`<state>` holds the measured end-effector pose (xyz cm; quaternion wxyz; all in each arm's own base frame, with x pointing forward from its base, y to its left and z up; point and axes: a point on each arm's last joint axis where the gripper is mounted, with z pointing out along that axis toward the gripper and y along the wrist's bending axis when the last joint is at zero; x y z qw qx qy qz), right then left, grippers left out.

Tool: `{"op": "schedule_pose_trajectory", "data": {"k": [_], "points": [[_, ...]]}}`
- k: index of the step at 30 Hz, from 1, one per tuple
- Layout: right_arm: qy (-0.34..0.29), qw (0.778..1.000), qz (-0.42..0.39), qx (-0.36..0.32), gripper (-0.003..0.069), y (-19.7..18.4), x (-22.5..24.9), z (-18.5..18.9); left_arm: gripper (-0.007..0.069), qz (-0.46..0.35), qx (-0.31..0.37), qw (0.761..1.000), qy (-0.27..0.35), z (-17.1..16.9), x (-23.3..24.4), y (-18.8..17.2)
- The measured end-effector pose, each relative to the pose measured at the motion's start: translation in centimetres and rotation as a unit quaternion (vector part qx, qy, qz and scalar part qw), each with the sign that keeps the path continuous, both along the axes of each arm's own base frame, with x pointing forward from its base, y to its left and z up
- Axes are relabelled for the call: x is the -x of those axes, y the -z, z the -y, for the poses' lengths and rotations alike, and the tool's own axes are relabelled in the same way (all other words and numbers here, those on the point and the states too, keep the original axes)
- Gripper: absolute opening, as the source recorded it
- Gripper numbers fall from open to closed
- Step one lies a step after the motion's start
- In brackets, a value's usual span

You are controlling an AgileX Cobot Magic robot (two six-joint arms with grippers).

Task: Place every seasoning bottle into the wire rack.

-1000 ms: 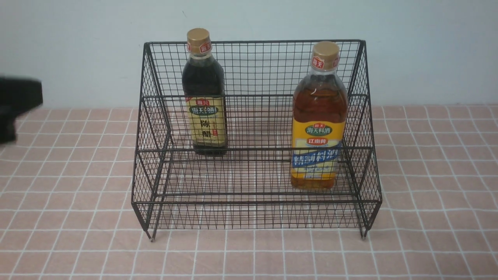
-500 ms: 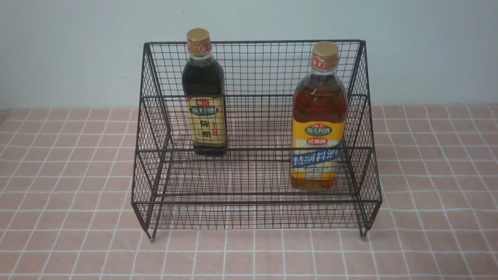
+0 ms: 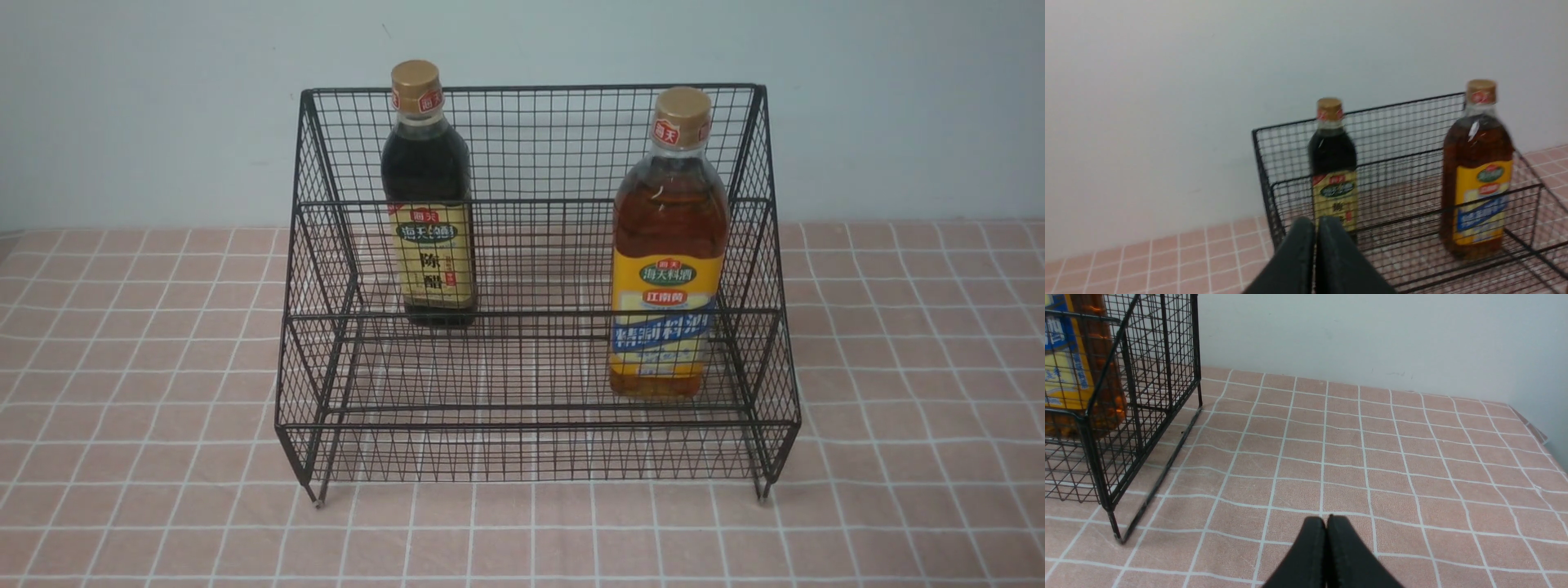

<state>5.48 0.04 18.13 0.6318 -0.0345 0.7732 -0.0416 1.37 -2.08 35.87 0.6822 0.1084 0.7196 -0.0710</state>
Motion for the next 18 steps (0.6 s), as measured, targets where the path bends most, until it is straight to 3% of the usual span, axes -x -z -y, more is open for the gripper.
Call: {"op": "schedule_pose_trajectory", "data": {"k": [2,6,10,12,15,18], "points": [[0.000,1.000,0.000,0.000,-0.0014,0.0,0.0,0.0,-0.0007,-0.009,0.000,1.000,-0.019,-0.3,-0.4,1.2],[0.000,1.000,0.000,0.000,-0.0014,0.0,0.0,0.0,-0.0007,-0.051,-0.001,0.996,-0.077,-1.3,-2.2,7.6],[0.000,1.000,0.000,0.000,-0.0014,0.0,0.0,0.0,-0.0007,-0.070,-0.006,0.993,-0.093,-1.6,-3.1,12.1],[0.000,1.000,0.000,0.000,-0.0014,0.0,0.0,0.0,-0.0007,-0.095,-0.007,0.991,-0.097,-1.7,-3.7,16.2],[0.000,1.000,0.000,0.000,-0.0014,0.0,0.0,0.0,-0.0007,-0.127,-0.012,0.987,-0.098,-1.7,-3.8,18.7],[0.000,1.000,-0.001,0.000,-0.0014,0.0,0.0,0.0,-0.0007,-0.127,-0.010,0.987,-0.098,-1.7,-3.8,18.7]]}}
